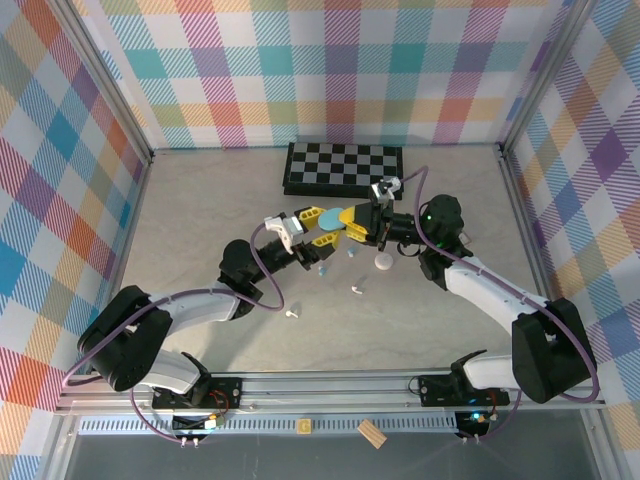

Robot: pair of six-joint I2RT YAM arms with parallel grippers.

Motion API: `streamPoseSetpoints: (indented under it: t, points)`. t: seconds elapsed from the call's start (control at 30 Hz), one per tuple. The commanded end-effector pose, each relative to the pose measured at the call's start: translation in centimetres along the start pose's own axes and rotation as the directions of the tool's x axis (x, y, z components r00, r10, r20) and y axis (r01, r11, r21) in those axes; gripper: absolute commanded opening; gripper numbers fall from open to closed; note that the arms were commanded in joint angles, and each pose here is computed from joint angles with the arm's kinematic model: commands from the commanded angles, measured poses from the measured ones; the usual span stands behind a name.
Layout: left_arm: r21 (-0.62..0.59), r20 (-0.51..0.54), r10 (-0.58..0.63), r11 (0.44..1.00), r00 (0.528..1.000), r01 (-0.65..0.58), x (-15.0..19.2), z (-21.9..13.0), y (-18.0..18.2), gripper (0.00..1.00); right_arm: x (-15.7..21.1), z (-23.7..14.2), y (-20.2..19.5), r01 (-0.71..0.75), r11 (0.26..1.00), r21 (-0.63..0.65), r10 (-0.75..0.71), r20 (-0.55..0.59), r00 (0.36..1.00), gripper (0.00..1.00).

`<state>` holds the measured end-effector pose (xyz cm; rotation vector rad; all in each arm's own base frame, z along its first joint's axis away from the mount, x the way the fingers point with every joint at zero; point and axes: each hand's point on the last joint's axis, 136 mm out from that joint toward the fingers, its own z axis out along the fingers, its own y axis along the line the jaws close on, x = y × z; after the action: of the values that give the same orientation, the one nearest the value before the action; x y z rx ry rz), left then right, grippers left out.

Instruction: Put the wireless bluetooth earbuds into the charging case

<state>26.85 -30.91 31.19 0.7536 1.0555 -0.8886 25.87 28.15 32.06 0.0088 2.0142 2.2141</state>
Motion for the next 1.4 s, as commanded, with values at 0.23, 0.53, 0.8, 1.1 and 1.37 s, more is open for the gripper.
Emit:
streamPoseSetpoints:
  t: [0.23, 0.53, 0.8, 1.1, 1.37]
  points:
    - [0.07, 0.073, 0.006, 0.997, 0.997, -0.011, -2.2, 0.7, -1.1, 0.39, 0.6, 0.0, 1.4, 0.048, 0.998, -0.041, -0.048, -0.005, 0.999, 0.13]
    - [0.084, 0.064, 0.001, 0.996, 0.998, -0.006, -1.8, 0.9, -1.2, 0.31, 0.5, 0.1, 1.9, 0.05, 0.998, -0.044, -0.05, -0.008, 0.999, 0.13]
    - [0.063, 0.054, 0.002, 0.998, 0.999, -0.005, -1.8, 0.2, -1.0, 0.25, 0.4, -0.3, 1.9, 0.131, 0.991, 0.033, -0.131, 0.004, 0.991, 0.57]
    - [0.137, -0.088, -0.037, 0.989, 0.995, 0.049, -0.1, -1.3, -2.2, 0.26, -0.1, -2.5, 1.0, 0.493, 0.796, 0.352, -0.501, -0.075, 0.862, 0.84]
    - [0.239, -0.217, -0.072, 0.963, 0.974, 0.125, 1.2, -2.5, -4.1, 0.27, 4.5, -4.2, 2.7, 0.947, 0.268, 0.178, -0.859, -0.402, 0.318, 0.85]
